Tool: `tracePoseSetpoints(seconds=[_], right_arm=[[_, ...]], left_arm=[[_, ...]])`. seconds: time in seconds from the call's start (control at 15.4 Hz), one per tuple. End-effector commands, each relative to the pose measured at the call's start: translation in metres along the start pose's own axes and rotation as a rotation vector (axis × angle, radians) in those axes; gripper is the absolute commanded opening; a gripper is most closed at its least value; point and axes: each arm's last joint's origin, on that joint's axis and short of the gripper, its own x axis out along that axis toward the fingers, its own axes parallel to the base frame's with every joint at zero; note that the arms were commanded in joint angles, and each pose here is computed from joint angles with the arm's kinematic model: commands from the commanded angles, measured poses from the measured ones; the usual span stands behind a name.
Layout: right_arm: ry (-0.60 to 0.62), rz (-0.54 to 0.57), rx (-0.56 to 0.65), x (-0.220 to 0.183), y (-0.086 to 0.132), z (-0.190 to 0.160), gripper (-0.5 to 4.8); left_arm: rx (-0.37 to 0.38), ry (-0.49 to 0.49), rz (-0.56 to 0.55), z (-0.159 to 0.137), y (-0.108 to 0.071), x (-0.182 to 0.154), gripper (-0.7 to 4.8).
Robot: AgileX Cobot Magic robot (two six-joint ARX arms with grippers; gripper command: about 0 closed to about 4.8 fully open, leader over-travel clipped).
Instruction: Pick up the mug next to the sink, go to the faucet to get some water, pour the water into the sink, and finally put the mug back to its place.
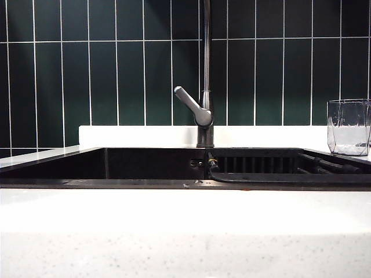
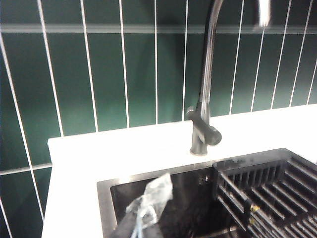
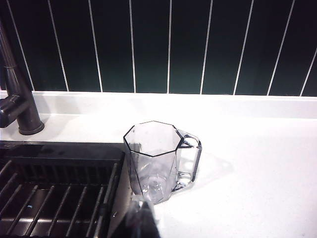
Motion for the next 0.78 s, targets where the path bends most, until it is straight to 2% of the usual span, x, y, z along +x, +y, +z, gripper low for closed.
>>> tracePoseSetpoints(seconds=[0.06, 0.39, 0.65, 0.78], right_arm=[[-0.023, 0.001, 0.004, -0.001, 0.0, 0.003, -0.06], [-0.023, 0.001, 0.004, -0.001, 0.0, 0.003, -0.06], [-0.023, 0.001, 0.004, -0.001, 0.0, 0.003, -0.06], [-0.023, 0.001, 0.004, -0.001, 0.0, 0.003, -0.06]], left_arm=[[0.006, 0.018, 0.062, -0.017, 0.002, -0.008, -0.06], [0.038, -0.021, 0.26, -0.05, 0.018, -0.027, -0.06], [0.031, 0.048, 0.267, -0.078, 0.019, -0.025, -0.06], [0.038, 0.077, 0.27, -0.082, 0.019, -0.025, -0.06]])
